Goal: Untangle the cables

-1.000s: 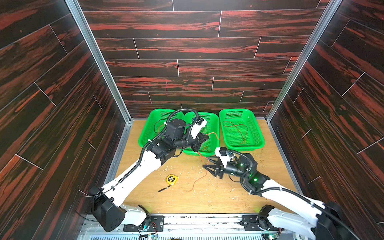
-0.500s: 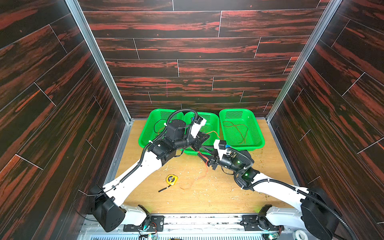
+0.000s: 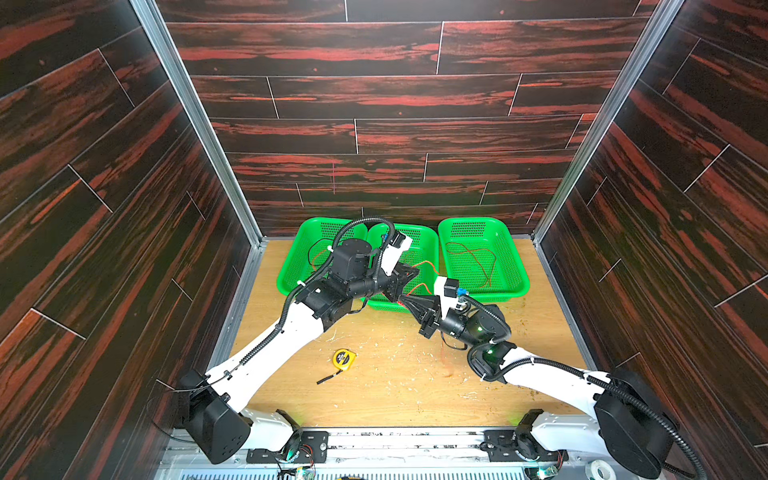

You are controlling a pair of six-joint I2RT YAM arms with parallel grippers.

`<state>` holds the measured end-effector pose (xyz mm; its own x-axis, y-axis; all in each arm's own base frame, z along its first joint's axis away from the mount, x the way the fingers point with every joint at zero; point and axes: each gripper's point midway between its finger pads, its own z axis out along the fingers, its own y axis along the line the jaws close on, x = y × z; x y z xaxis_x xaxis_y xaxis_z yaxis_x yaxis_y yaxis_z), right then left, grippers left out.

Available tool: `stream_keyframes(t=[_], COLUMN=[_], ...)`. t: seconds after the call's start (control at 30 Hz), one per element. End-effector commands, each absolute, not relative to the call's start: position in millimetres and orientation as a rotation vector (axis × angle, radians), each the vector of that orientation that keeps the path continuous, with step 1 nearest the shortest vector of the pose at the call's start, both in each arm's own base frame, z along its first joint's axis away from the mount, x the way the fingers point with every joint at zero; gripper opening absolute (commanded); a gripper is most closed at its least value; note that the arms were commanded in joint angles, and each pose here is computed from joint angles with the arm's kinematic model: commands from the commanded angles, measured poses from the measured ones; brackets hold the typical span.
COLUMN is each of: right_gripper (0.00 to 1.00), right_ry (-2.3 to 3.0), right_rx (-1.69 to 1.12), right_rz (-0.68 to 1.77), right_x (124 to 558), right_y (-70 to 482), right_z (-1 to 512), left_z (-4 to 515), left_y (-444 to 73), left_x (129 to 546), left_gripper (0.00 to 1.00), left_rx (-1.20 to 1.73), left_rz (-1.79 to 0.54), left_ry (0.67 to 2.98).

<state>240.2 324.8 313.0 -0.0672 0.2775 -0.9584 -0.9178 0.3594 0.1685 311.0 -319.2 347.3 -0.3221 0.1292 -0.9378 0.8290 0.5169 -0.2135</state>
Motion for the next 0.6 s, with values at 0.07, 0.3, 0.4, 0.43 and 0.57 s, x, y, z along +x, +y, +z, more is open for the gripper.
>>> stream_keyframes(t=[0.07,0.3,0.4,0.43,0.57], right_gripper=[0.00,0.00,0.00,0.00,0.00], right_ry=[1.298,1.499,1.570,1.615,1.705], right_rx=[-0.471,-0.248,-0.192,-0.180,-0.176], right_rz=[1.053,1.042,1.046,1.042,1.050], right_x=[261.3,299.3,311.4,315.2,324.4], right_y=[302.6,281.0,274.8,274.4,280.4], right_z=[318.3,292.9,284.2,276.7,262.0], left_z=[358.6,366.2,364.2,363.7,363.6], left_y=[-313.8,-319.7,-323.0,-324.1,-333.2], left_x=[295.2,267.8,256.1,252.6,237.4], left_gripper=[0.00,0.00,0.00,0.00,0.00], left_rx=[0.825,0.895,0.933,0.942,0.995], left_rz=[-0.910,-1.016,-1.052,-1.063,-1.119], left_ry=[1.733,1.677,1.669,1.667,1.631])
